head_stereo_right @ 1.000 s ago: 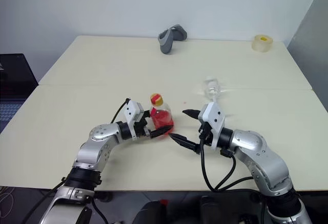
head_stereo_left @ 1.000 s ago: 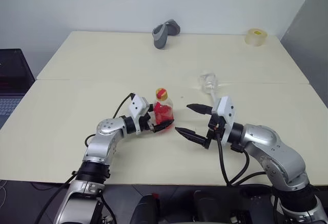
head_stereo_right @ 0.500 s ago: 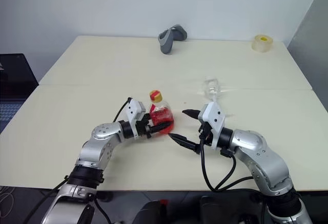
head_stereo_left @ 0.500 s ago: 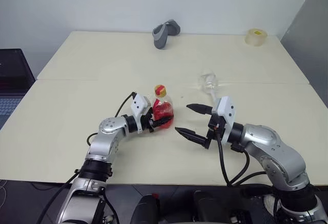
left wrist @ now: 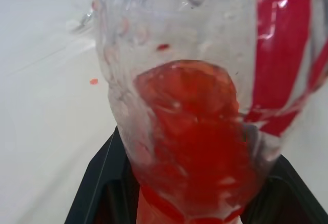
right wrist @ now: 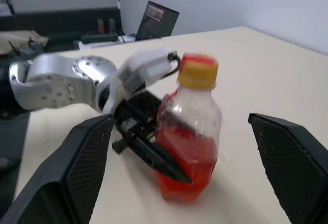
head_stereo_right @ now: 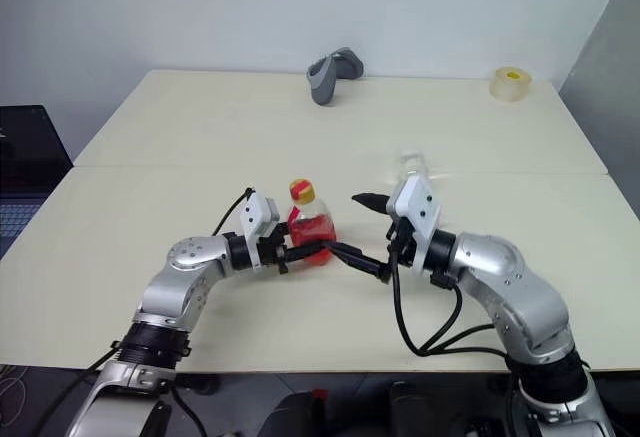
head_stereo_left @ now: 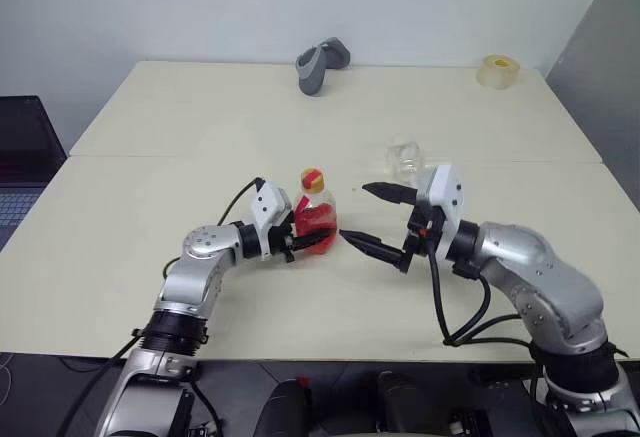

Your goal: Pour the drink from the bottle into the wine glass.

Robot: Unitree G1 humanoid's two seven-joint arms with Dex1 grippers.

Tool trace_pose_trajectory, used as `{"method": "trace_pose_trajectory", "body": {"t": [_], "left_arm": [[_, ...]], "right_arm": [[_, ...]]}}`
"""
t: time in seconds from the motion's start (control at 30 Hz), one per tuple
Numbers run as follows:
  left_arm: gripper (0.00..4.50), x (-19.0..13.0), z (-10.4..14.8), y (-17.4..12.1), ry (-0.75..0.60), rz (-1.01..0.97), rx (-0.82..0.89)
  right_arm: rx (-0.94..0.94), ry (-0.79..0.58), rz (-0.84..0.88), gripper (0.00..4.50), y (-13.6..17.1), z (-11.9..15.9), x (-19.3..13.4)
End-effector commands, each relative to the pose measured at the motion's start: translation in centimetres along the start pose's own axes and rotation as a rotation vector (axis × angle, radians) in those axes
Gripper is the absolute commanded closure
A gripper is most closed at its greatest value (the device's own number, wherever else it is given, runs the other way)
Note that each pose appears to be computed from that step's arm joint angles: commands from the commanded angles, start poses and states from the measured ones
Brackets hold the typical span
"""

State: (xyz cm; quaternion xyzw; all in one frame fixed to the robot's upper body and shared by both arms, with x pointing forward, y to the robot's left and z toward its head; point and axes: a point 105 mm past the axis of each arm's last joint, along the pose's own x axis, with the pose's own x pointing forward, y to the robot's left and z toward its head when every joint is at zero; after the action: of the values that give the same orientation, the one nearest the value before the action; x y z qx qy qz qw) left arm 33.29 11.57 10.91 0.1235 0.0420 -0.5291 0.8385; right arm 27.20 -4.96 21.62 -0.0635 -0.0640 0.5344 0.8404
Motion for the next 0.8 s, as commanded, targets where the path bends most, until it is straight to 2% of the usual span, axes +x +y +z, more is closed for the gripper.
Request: {"method": "trace_pose_trajectory", "body": {"t": [0.03, 0.13, 0.27, 0.63, 0.73, 0.8], "left_arm": [[2.58, 0.3, 1.8, -0.6, -0.027, -0.049, 0.106], [2.58, 0.6, 1.9, -0.6, -0.029, -0.051, 0.121], [2.58, 0.9, 2.0, -0.6, -0.032, -0.047, 0.142], [2.58, 1.3, 1.9, -0.7, -0.036, -0.053, 0.159], [2.58, 1.3, 1.8, -0.8, -0.034, -0.055, 0.158], [2.58, 1.3, 1.6, -0.8, -0.032, -0.055, 0.157]], "right_arm": [[-0.01, -0.057, 0.036, 0.0, 1.0, 2.2, 0.4], [0.029, -0.039, 0.035, 0.0, 1.1, 1.9, 1.2], [0.03, 0.034, 0.016, 0.0, 0.9, 0.2, 2.2], [0.049, 0.015, -0.045, 0.0, 0.2, -0.6, 4.2], [0.063, -0.002, -0.042, 0.62, 0.4, -0.4, 4.4], [0.076, -0.01, -0.038, 1.31, 0.5, -0.3, 4.5]]}}
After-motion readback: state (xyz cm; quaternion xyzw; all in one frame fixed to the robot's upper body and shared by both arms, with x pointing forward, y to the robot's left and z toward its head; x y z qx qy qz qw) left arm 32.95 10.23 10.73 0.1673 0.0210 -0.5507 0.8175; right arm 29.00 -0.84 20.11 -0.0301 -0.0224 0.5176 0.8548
